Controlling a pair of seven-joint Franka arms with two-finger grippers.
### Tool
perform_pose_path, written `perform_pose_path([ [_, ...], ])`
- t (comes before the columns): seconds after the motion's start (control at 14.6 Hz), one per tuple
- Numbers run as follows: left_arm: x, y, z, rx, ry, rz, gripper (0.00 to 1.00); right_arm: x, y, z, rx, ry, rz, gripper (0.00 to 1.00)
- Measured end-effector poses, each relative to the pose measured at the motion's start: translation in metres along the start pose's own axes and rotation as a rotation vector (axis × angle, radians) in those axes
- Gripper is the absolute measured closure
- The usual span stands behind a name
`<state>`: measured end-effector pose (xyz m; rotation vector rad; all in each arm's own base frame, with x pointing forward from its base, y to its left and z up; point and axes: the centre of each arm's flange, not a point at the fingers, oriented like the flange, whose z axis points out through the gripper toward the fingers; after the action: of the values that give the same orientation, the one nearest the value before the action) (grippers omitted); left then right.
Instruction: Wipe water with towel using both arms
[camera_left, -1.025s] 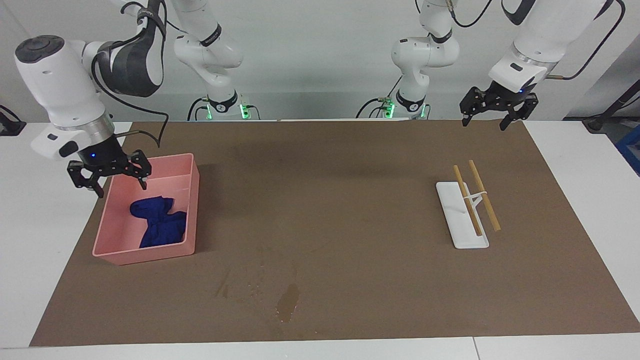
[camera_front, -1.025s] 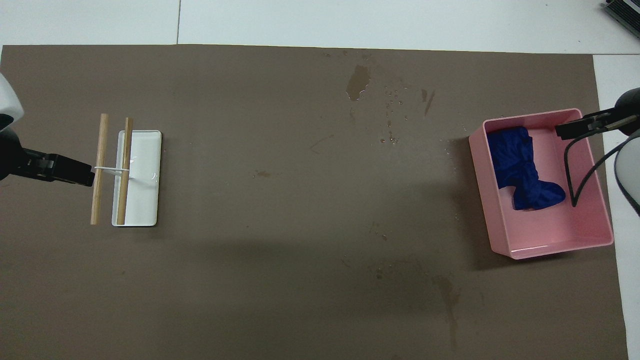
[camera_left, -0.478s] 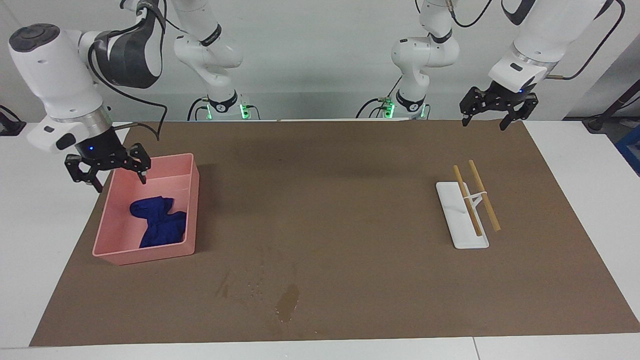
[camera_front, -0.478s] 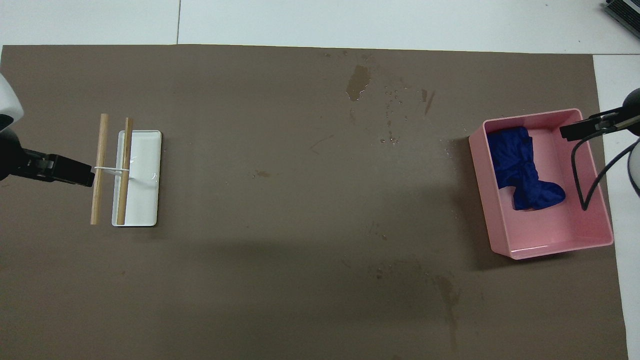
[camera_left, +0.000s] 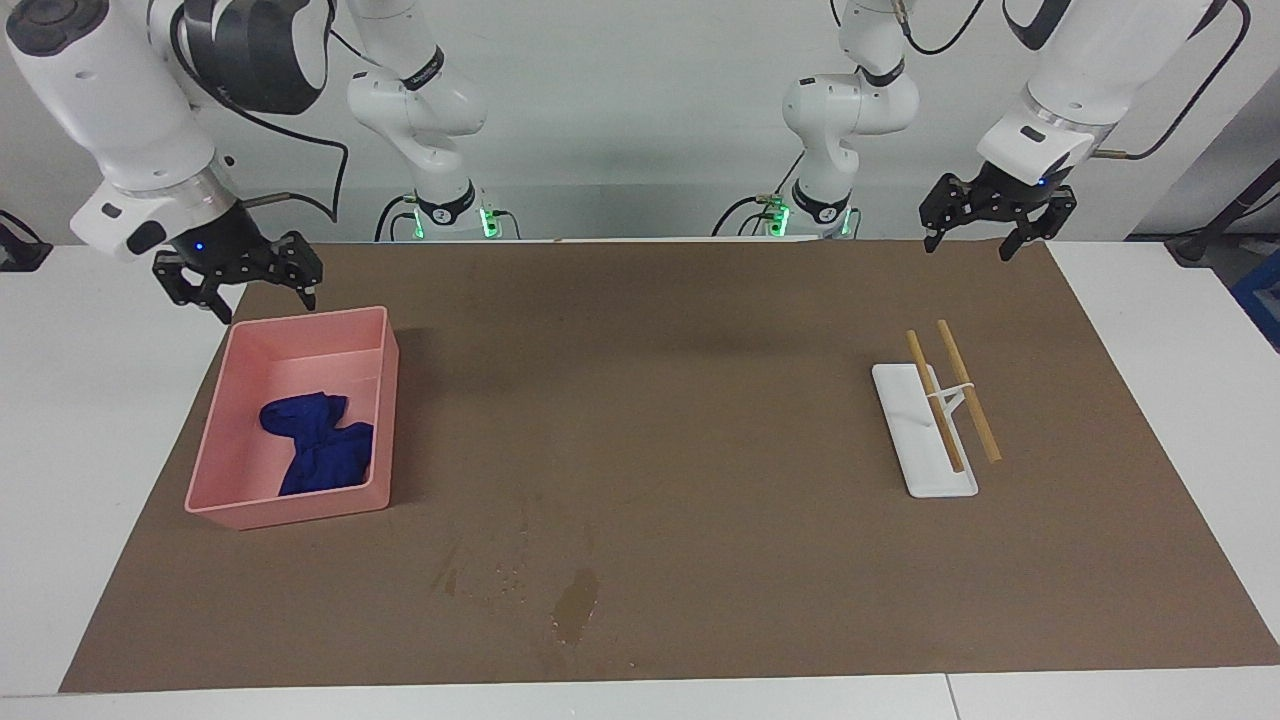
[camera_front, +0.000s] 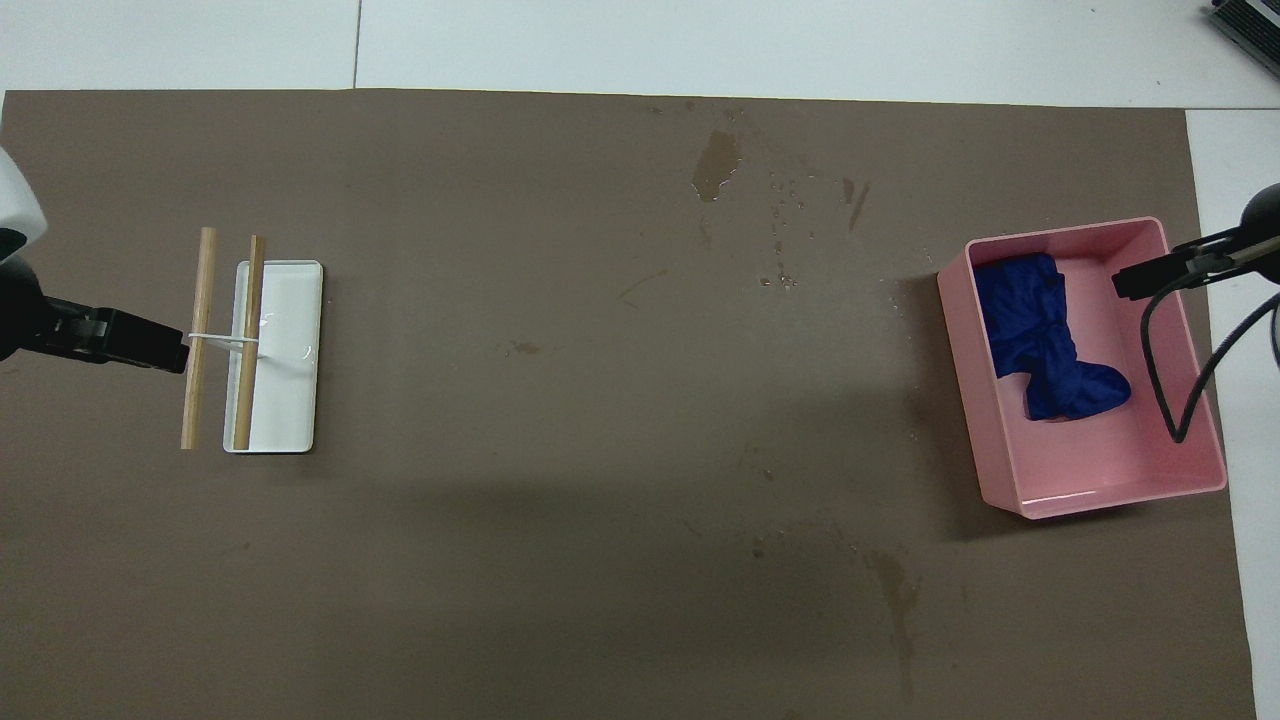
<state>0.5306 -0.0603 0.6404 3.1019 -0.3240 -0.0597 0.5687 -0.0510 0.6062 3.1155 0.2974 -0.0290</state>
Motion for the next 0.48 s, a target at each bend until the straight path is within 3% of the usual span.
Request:
perform_pose_path([
  [0.21, 0.000, 0.000, 0.000, 0.000, 0.000, 0.000, 0.00, -0.006, -0.009, -0.008, 0.031, -0.003, 0.036, 0.00],
  [0.48, 0.000, 0.000, 0.000, 0.000, 0.000, 0.000, 0.00, -0.014, -0.039, -0.014, 0.045, -0.055, 0.076, 0.00],
])
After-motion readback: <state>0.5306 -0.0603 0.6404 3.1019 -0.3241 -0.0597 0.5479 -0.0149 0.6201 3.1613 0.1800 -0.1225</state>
